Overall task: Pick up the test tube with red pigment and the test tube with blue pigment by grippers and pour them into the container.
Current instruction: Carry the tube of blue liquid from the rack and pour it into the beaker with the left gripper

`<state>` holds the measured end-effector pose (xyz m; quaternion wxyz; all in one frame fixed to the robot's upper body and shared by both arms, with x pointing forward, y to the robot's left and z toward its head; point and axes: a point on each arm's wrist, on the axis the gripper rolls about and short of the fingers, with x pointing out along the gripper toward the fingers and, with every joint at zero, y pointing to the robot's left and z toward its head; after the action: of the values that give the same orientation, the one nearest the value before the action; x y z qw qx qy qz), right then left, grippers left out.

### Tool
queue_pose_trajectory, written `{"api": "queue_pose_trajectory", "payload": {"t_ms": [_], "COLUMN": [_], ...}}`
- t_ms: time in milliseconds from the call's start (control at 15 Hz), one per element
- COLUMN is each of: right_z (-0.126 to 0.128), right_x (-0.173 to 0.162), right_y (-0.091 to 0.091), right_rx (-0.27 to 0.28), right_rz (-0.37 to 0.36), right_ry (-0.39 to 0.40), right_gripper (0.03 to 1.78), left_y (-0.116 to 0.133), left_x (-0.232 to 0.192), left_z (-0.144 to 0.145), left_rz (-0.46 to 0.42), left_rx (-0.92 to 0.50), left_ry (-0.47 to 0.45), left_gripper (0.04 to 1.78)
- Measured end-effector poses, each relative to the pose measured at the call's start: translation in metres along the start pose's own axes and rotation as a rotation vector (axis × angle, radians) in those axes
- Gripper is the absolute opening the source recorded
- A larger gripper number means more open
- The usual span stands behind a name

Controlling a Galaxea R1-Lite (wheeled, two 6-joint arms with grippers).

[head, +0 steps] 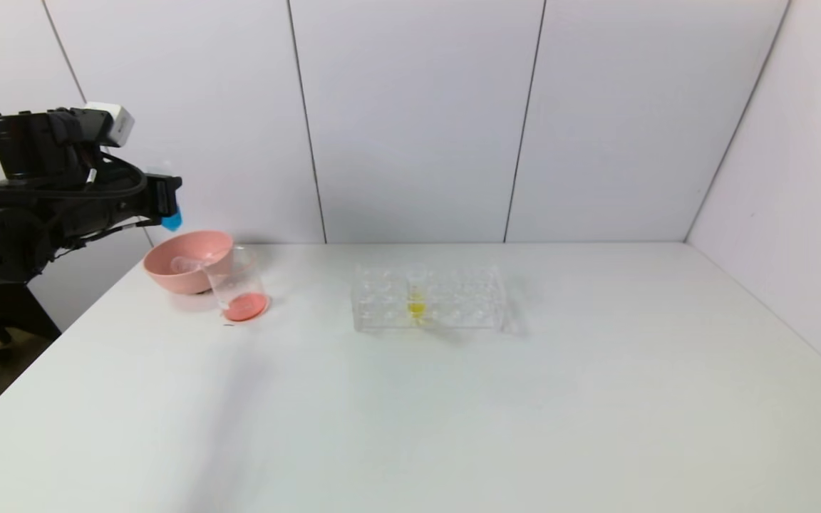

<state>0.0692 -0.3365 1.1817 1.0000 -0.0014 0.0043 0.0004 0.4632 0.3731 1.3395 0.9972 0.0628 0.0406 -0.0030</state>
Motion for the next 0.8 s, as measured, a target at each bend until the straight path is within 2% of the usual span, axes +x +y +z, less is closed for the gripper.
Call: {"api": "queue_pose_trajectory", "payload": {"t_ms": [400,600,800], "right_z": [0.0000,0.0000,0.0000], "right_x": [0.0000,0.0000,0.0000], "right_y": [0.0000,0.0000,0.0000], "right_rx": [0.000,0.000,0.000], "right_rz": [0.000,0.000,0.000], "right_ry": [0.000,0.000,0.000], "right_gripper": [1.77,1.77,1.77], "left_y": [0.0027,0.0029,0.0033], "left_x": [-0.0009,-0.0021,-0.0026], "left_z": [-0.0012,-0.0025,0.0011], "left_rz": [-0.093,-0.101,-0.147], "left_rx": [0.122,0.126,0.149], "left_ry": [-0.001,0.027,0.037], "left_gripper": [0.44,0.44,0.44]}}
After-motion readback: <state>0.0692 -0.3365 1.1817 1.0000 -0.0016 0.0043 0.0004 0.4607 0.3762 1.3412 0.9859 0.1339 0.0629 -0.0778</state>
